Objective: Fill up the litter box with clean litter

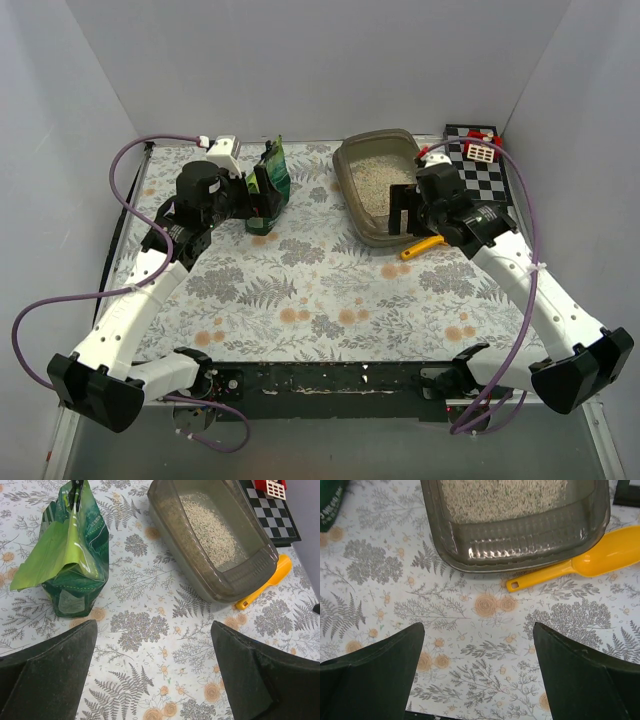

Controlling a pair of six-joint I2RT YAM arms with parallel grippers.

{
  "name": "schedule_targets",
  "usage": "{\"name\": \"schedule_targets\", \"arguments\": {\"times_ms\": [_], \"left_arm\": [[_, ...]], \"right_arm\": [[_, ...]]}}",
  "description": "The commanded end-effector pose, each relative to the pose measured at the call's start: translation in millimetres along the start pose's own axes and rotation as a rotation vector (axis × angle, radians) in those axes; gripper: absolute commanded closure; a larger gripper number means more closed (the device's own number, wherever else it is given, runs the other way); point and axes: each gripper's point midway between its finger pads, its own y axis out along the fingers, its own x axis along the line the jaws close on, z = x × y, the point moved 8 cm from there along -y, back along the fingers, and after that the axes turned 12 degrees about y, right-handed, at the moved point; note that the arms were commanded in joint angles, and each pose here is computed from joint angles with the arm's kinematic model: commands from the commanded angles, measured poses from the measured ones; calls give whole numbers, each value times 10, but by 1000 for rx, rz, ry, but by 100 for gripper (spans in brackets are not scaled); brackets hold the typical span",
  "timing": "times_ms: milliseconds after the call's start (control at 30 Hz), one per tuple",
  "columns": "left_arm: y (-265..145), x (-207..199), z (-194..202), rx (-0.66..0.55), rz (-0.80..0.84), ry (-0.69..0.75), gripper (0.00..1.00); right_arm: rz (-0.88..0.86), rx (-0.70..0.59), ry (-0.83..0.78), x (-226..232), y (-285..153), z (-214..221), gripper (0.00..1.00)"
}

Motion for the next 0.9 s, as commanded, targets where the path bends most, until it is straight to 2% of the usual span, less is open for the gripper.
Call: {"name": "schedule_targets", "arguments": {"times_ms": [0,300,433,867], "left_arm": [[-88,-16,-100,-49,5,23,2],[3,-58,-151,-26,36,32,2],[110,48,-191,-20,-74,30,2],[777,274,-177,23,-255,65,2]], "right_arm": [[7,-120,-12,114,-205,-386,2],[-77,-180,-60,263,-446,-678,2],[-118,-139,-78,386,-415,-756,2],[-240,-22,-66,466,-104,-438,2]]}}
